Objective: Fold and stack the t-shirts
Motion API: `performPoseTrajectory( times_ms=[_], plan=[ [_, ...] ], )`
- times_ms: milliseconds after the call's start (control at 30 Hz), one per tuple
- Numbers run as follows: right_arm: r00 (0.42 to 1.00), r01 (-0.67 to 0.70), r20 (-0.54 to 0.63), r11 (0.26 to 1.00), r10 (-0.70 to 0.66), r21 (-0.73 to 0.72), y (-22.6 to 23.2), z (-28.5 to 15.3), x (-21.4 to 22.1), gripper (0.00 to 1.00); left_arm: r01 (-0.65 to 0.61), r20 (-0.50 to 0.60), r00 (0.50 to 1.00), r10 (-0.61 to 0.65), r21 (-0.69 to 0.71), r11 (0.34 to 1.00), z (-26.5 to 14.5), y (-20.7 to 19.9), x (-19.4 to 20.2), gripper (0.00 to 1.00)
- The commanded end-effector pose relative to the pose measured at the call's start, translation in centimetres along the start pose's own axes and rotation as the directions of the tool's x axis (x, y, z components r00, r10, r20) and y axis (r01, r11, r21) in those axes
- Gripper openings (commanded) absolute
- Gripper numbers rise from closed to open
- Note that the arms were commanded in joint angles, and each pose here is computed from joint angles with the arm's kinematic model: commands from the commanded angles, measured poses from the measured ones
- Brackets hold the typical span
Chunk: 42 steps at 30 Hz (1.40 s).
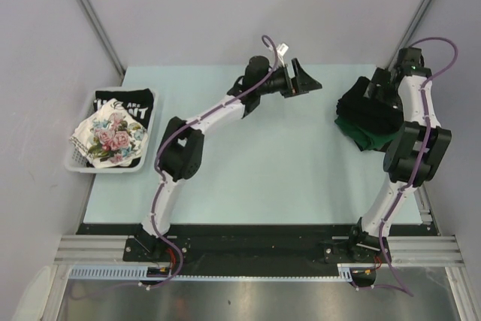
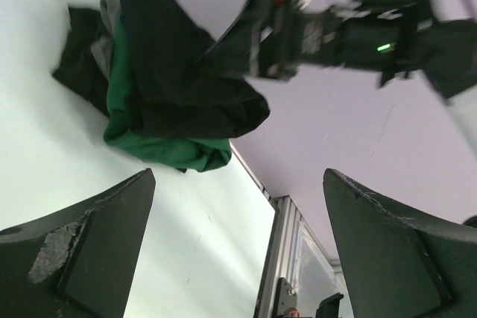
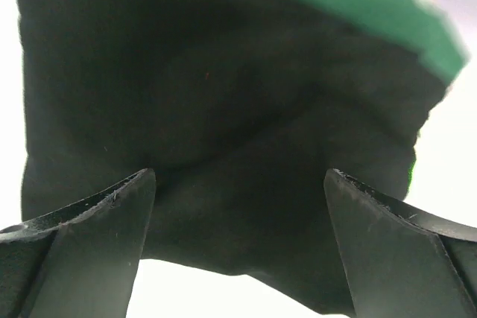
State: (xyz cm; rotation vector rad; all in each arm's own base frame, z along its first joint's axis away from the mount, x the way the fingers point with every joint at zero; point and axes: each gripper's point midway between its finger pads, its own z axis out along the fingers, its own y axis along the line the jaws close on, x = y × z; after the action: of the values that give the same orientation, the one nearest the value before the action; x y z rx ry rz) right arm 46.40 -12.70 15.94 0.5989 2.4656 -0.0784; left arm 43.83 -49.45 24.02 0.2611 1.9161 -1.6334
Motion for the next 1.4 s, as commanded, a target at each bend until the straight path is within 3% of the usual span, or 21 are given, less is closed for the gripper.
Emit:
performPoseTrajectory(
  times_ms=[0,267,533,1000,1367],
  plan=[
    [0.999,0.010,0.054,0.997,-0.006,-0.079,2.7,-1.2,-0.5,1.00,-0.168,0.054,0.984,0.167,0.014,0.986,-3.8,-4.8,-4.1,1.00],
    [0.995,0.001,-0.097,0.999,-0.006,-0.052,2.7,0.1,5.2,1.00,-0.181,0.103,0.978,0.180,-0.004,0.983,-6.8,-5.3,-6.3,1.00],
    [0.990,0.059,-0.129,0.996,-0.050,0.070,0.2,0.5,7.7,1.00,-0.185,0.122,0.975,0.184,0.000,0.983,-8.1,-5.7,-7.1,0.99],
    [0.998,0.034,-0.050,0.996,-0.029,0.083,-0.9,0.5,4.5,1.00,-0.204,0.123,0.971,0.205,-0.020,0.979,-10.7,-6.4,-8.0,1.00],
    [0.995,0.009,0.099,1.000,-0.011,0.022,0.0,-4.2,-1.7,1.00,-0.236,0.126,0.963,0.238,-0.027,0.971,-11.7,-8.1,-9.4,1.00]
  ],
)
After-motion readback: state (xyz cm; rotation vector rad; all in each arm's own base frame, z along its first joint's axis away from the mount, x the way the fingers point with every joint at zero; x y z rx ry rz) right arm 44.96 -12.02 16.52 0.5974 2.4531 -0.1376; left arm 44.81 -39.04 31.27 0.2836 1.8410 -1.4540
